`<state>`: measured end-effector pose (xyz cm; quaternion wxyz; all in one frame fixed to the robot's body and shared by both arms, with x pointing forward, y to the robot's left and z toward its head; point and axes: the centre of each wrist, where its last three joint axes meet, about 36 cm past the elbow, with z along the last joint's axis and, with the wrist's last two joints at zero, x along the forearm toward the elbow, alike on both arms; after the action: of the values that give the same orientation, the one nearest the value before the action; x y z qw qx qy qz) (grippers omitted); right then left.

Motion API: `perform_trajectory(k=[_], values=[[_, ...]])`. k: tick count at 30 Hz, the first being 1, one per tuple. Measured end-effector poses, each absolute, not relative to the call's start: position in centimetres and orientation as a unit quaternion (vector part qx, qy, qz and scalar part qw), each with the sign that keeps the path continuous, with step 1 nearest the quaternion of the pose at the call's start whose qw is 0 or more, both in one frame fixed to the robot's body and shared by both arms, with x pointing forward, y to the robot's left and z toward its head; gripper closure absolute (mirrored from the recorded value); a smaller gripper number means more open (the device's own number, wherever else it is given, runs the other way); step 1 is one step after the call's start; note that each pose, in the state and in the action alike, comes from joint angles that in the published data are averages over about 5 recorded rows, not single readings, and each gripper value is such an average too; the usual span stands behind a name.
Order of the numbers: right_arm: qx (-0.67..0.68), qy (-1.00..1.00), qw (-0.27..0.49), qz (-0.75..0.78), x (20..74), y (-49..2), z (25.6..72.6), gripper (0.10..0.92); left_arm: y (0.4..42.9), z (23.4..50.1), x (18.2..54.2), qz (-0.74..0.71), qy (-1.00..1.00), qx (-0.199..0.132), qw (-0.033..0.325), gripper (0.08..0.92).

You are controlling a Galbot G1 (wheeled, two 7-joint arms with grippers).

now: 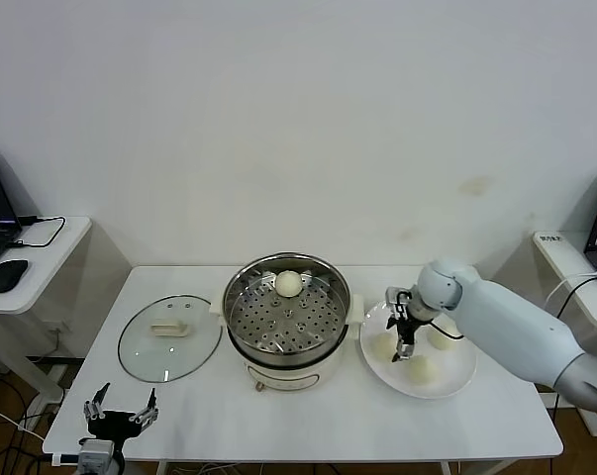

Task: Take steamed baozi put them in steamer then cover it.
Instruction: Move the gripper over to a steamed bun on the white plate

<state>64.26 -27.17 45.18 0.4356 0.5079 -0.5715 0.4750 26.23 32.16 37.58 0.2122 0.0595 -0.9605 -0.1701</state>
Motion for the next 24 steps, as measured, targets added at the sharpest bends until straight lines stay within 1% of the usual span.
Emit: perform_trajectory(k=[13,15,18,20,24], values=[[0.507,-0.574,0.44,0.469,64.49,-27.08,44.39,0.2,32.1,37.34,26.27,-0.169,-0.96,0.059,0.214,0.177],[0.507,-0.574,0.44,0.469,64.52,-27.06,44.36,0.229,32.09,37.28,26.29,-0.169,-0.96,0.059,0.215,0.177],[0.508,-0.575,0.439,0.468,64.54,-27.03,44.37,0.305,32.05,37.22,26.33,-0.168,-0.96,0.059,0.215,0.177],[0.508,-0.576,0.439,0.467,64.55,-27.07,44.43,0.334,32.04,37.21,26.34,-0.168,-0.96,0.059,0.215,0.177],[0.506,-0.578,0.439,0.466,64.63,-27.31,44.75,0.352,32.02,37.21,26.35,-0.167,-0.96,0.059,0.215,0.177]])
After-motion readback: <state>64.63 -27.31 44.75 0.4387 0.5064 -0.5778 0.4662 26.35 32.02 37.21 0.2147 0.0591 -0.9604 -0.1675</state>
